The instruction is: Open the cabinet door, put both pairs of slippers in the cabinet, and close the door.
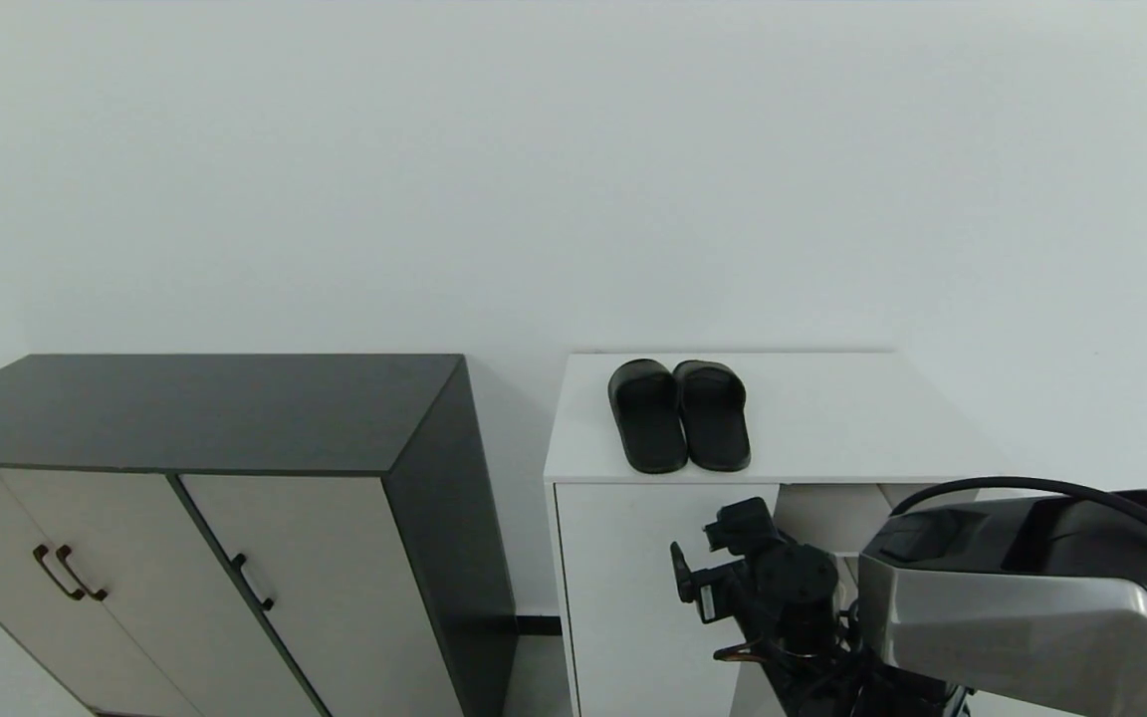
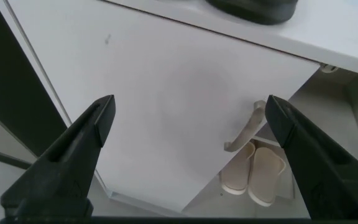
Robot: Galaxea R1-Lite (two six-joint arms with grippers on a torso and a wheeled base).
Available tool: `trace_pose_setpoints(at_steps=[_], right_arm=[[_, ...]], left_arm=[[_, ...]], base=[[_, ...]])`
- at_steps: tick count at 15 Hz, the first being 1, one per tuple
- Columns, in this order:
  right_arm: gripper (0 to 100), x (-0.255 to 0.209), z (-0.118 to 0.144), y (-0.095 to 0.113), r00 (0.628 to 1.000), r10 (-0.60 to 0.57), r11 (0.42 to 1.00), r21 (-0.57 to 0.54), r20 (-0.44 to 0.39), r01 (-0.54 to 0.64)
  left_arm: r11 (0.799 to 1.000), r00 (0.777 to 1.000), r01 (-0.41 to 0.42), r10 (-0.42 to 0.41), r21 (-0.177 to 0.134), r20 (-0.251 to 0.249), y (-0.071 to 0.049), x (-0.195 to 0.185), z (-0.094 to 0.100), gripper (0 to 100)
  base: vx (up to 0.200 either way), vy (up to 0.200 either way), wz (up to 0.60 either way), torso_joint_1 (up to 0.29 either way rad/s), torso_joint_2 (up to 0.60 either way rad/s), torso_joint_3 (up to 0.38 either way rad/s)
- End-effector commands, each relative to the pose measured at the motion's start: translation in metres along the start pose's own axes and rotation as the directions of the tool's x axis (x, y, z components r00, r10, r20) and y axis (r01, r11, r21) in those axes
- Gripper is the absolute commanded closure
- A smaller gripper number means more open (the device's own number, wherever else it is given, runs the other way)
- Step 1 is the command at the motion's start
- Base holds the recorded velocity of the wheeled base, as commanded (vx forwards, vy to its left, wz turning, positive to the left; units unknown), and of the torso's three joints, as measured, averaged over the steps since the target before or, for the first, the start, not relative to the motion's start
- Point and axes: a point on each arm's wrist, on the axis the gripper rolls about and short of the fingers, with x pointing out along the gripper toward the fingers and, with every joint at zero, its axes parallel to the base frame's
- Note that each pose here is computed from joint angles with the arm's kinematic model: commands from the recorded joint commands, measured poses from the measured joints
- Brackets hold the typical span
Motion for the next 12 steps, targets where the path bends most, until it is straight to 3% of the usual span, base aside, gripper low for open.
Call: trace_pose_setpoints(at_steps=[1, 3, 6, 8, 10, 12], right_arm=[[0, 0.000, 0.000, 0.001, 1.000, -0.002, 1.000, -0.004, 0.003, 0.002], [0, 0.000, 0.002, 0.001, 0.998, -0.064, 0.997, -0.046, 0.010, 0.064], [0, 0.001, 0.009, 0.007, 0.995, -0.094, 0.995, -0.019, 0.035, 0.094], [0, -0.006, 0.031, 0.008, 0.993, -0.086, 0.996, 0.013, 0.083, 0.085], [0, -0.017, 0.055, 0.005, 0.996, -0.072, 0.997, -0.005, 0.049, 0.072], [0, -0.023, 0.078, 0.003, 0.996, -0.067, 0.997, 0.045, 0.056, 0.065]], left_arm=[[1.000, 1.000, 0.000, 0.000, 0.000, 0.000, 0.000, 0.000, 0.000, 100], [1.000, 1.000, 0.000, 0.000, 0.000, 0.000, 0.000, 0.000, 0.000, 100], [1.000, 1.000, 0.000, 0.000, 0.000, 0.000, 0.000, 0.000, 0.000, 100], [1.000, 1.000, 0.000, 0.000, 0.000, -0.002, 0.000, 0.000, 0.000, 100], [1.000, 1.000, 0.000, 0.000, 0.000, 0.000, 0.000, 0.000, 0.000, 100], [1.000, 1.000, 0.000, 0.000, 0.000, 0.000, 0.000, 0.000, 0.000, 100]], base=[[0.000, 0.000, 0.00, 0.000, 0.00, 0.000], [0.000, 0.000, 0.00, 0.000, 0.00, 0.000], [0.000, 0.000, 0.00, 0.000, 0.00, 0.000], [0.000, 0.000, 0.00, 0.000, 0.00, 0.000], [0.000, 0.000, 0.00, 0.000, 0.00, 0.000], [0.000, 0.000, 0.00, 0.000, 0.00, 0.000]])
